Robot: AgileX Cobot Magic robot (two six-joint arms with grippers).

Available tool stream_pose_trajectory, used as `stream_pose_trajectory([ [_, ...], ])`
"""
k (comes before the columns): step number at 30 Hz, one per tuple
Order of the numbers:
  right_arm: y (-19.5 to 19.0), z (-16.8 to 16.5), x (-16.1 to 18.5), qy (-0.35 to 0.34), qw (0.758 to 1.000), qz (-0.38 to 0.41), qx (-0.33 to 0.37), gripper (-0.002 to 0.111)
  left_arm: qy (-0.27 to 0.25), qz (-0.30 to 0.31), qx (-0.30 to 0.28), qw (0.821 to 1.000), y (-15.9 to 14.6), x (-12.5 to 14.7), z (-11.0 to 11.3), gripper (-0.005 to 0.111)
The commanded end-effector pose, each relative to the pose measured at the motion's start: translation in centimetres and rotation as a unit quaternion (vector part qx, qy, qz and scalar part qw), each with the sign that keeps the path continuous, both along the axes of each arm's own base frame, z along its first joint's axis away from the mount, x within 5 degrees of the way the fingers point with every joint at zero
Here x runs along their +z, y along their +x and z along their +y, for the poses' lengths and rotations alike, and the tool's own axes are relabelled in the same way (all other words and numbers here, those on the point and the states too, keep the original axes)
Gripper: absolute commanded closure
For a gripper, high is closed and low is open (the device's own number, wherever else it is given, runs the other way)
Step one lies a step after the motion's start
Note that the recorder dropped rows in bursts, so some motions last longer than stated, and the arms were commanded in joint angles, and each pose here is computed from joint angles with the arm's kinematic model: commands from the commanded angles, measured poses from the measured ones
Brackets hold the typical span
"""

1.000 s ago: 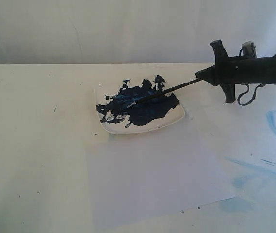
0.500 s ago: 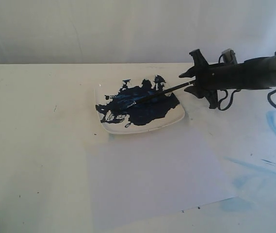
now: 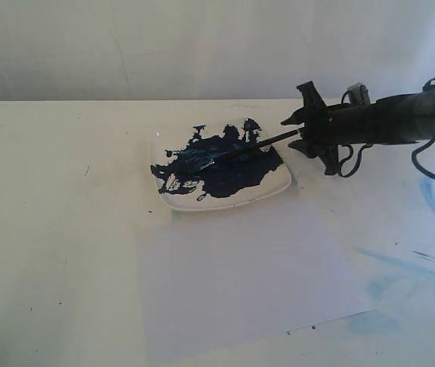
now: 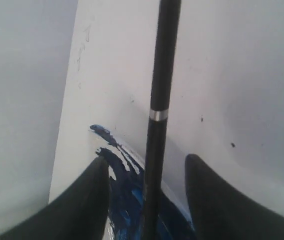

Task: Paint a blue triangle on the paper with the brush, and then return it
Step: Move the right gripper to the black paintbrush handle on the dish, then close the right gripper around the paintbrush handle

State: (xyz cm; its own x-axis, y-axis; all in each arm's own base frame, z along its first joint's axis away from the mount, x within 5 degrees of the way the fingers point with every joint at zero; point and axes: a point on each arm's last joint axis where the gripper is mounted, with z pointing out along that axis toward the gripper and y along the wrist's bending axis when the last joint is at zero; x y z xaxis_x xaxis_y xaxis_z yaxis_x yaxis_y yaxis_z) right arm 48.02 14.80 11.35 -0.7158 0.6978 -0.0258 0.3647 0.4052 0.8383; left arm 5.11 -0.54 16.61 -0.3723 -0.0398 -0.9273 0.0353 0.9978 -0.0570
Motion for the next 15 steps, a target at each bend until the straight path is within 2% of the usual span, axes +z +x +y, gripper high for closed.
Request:
stream_pose_trajectory([
  [1,0.24,0.76,-0.42,0.011,1.000,0.004,0.007,0.063,-0.002,0.000,-0.002,1.000,-0.02,-0.12,-0.03,0.107],
  [15,0.86,0.85,-0.84,0.011,1.000,0.002,-0.011,0.063,-0.002,0.000,-0.002,1.000,-0.02,-0.12,-0.03,0.107],
])
